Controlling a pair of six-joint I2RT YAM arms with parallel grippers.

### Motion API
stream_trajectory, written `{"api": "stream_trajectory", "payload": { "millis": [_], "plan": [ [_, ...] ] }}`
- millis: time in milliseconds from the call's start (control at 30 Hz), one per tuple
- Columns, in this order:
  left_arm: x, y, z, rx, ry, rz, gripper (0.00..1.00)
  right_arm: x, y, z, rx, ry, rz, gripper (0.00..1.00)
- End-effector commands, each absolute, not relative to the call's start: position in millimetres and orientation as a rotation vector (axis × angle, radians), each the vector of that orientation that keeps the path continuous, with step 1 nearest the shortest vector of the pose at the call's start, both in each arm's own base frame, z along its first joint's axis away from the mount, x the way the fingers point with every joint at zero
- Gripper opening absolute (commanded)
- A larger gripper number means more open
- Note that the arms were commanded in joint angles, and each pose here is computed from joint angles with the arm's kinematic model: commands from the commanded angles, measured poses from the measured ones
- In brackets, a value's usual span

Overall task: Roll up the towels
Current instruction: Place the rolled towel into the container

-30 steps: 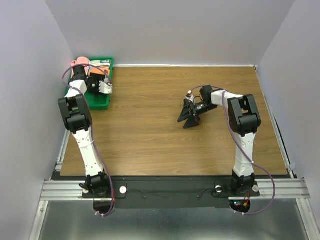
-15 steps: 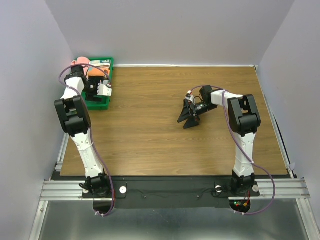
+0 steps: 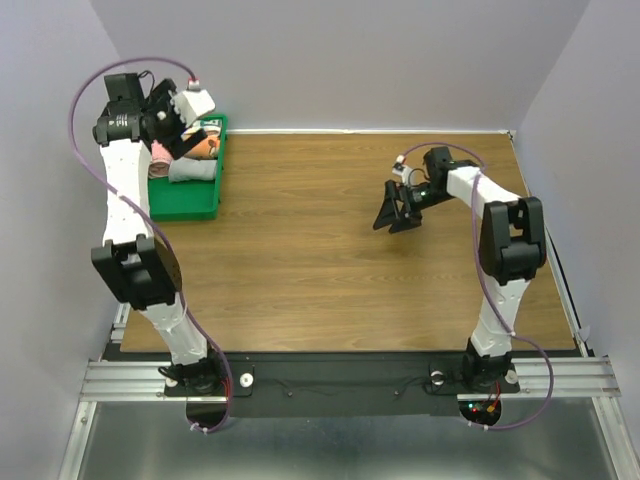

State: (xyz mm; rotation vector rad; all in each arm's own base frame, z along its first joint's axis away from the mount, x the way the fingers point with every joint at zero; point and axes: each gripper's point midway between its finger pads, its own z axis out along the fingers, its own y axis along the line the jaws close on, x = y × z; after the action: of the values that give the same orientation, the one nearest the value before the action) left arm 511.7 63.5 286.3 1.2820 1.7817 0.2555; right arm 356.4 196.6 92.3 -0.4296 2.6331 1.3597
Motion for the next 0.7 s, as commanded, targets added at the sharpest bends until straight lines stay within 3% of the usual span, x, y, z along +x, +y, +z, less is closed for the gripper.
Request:
{"api": "stream_trajectory", "payload": {
  "millis": [0,200,333,500,667],
  "plan": [
    [476,-6,382,0.859,1.756,0.005,0.99,369,168,137,-0.476,2.523,1.194,1.0],
    [437,-99,394,0.722,1.751,-0.305,0.99,364,130,167,-0.41,2.486,0.982,1.0],
    [423,-142,342,0.657,1.826,-0.335,0.99,358,109,172,-0.371,2.486,0.788,1.0],
    [396,-160,274,0.627,1.944,-0.34,0.99,335,99,144,-0.267,2.502,0.702,1.0],
    [374,-155,249,0.62,1.953,-0.337,0.99,314,97,131,-0.242,2.45,0.67,1.0]
  ]
}}
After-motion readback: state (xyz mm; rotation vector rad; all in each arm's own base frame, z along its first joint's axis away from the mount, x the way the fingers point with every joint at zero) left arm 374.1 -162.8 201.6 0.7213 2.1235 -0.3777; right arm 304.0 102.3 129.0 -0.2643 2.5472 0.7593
